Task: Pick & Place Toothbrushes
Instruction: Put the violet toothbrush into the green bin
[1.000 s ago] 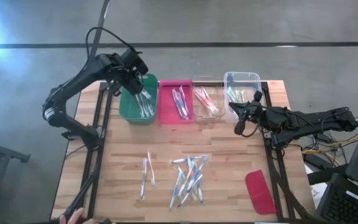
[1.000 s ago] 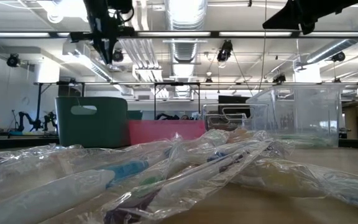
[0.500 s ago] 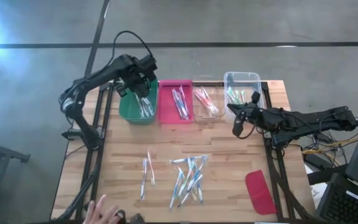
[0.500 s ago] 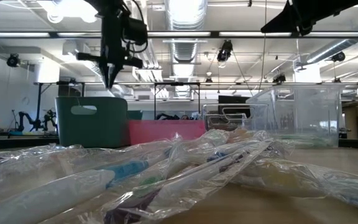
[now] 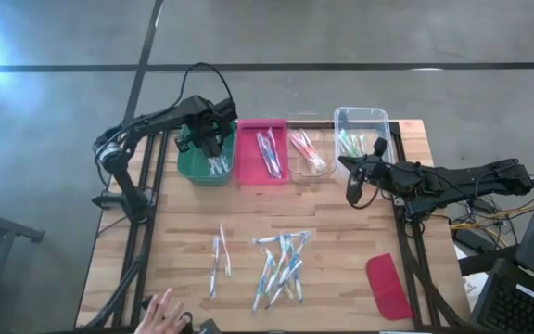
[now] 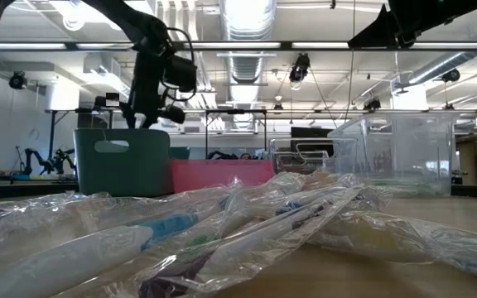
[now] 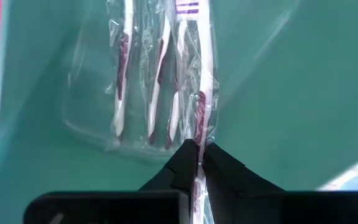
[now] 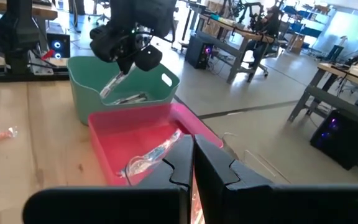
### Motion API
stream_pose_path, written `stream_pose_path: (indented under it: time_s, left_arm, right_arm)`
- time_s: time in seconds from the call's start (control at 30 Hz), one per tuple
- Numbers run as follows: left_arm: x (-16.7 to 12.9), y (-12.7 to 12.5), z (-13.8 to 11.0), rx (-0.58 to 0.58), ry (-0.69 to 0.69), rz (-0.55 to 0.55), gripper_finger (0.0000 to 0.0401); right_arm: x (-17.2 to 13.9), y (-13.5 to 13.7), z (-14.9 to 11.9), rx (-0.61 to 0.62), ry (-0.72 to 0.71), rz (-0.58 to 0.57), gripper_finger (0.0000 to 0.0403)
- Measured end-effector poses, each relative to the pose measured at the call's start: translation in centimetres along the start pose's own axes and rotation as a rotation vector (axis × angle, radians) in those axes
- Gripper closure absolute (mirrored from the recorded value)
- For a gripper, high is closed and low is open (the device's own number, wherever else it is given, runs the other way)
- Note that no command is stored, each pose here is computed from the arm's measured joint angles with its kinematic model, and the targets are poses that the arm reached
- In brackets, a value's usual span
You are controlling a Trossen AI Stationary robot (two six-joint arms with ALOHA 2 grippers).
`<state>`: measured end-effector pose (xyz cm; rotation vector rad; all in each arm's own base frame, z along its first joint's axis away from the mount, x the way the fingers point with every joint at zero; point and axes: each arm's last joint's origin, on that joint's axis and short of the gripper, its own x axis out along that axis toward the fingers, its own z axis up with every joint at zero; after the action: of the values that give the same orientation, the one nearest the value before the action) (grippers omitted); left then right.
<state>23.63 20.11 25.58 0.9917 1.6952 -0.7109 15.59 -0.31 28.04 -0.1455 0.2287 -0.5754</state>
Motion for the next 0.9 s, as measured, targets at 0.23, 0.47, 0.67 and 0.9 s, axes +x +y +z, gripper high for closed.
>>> stream_pose_path:
  time_s: [0.23,0.47,0.67,0.9]
  left_arm:
    - [1.5,0.0,0.5,0.029,0.004,0.013,0.0371]
    - [2.8,0.0,1.0,0.023,0.008,0.038,0.0370]
    - [3.7,0.2,1.2,-0.115,0.025,0.069,0.0369]
    - [3.7,0.4,1.2,-0.183,0.025,0.096,0.0342]
  right_arm:
    - [0.1,0.1,-0.3,0.025,0.007,0.000,0.0394]
    - [0.1,0.1,-0.3,0.027,0.007,0.001,0.0394]
    - [0.1,0.1,-0.3,0.029,0.008,0.001,0.0394]
    - [0.1,0.1,-0.3,0.029,0.008,0.001,0.0394]
